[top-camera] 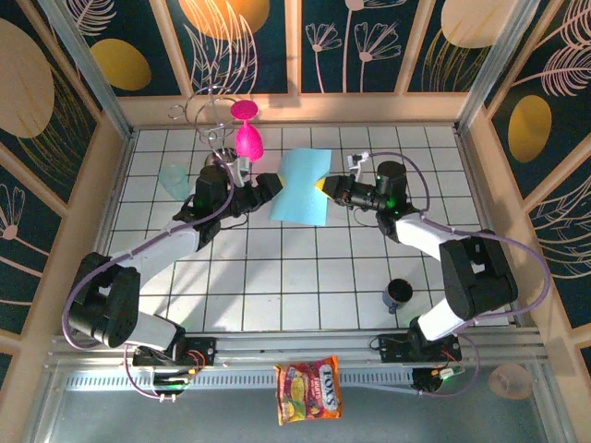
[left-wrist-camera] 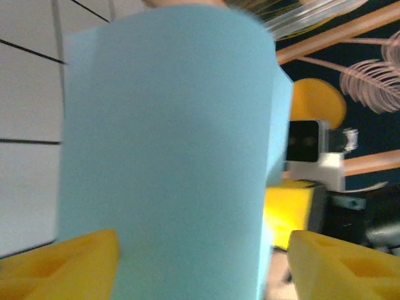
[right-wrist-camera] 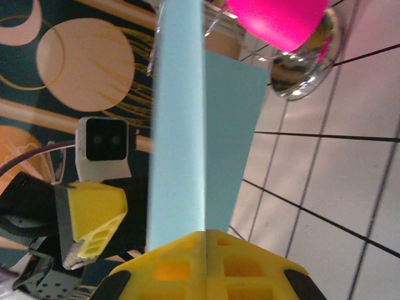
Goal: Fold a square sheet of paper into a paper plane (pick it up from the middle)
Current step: First fold in half a square sheet of paper at the center of the table.
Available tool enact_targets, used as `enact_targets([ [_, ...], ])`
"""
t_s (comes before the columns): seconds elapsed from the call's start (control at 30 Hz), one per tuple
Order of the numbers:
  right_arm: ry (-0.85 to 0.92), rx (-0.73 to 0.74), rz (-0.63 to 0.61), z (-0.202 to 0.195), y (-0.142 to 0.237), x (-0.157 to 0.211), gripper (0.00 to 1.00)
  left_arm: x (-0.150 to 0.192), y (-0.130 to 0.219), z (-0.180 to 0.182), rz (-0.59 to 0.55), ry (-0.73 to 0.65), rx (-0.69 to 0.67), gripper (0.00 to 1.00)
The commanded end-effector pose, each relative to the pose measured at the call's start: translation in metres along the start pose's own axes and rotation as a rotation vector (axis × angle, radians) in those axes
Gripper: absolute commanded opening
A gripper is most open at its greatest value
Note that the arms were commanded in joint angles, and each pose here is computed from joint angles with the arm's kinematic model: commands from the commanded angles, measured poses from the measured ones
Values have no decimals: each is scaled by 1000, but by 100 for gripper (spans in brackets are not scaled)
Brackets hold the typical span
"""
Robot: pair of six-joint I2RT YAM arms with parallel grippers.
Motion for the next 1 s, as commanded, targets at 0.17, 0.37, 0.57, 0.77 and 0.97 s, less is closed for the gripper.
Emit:
enact_targets([
  [0.17,113,209,11,13,33,-31,0,-29,29,41,-221,-118,-294,98],
  [0.37,92,230,39,27,24,-34,0,-23,30,42,-212,-113,-251,99],
  [0.57,12,213,132,20,-26,-7,0,-10,25,46,-146,-61,-166,99],
  [0.77,-126,140,213,-8,-71,37,0,5,21,69,-89,-2,-164,98],
  [0.97,-201,123,250,-35,-91,67,0,15,15,95,-37,35,-218,91],
])
Point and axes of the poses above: each hand's point on the last joint's axis, 136 mm out from that joint toward the fingers, its own y axis back along the fingers, its own z axis along the line the jaws close on, x = y × z, the point moved 4 cm from there along y, back along the fingers, and after that the axes turned 15 degrees about y, right-handed, at the moved point
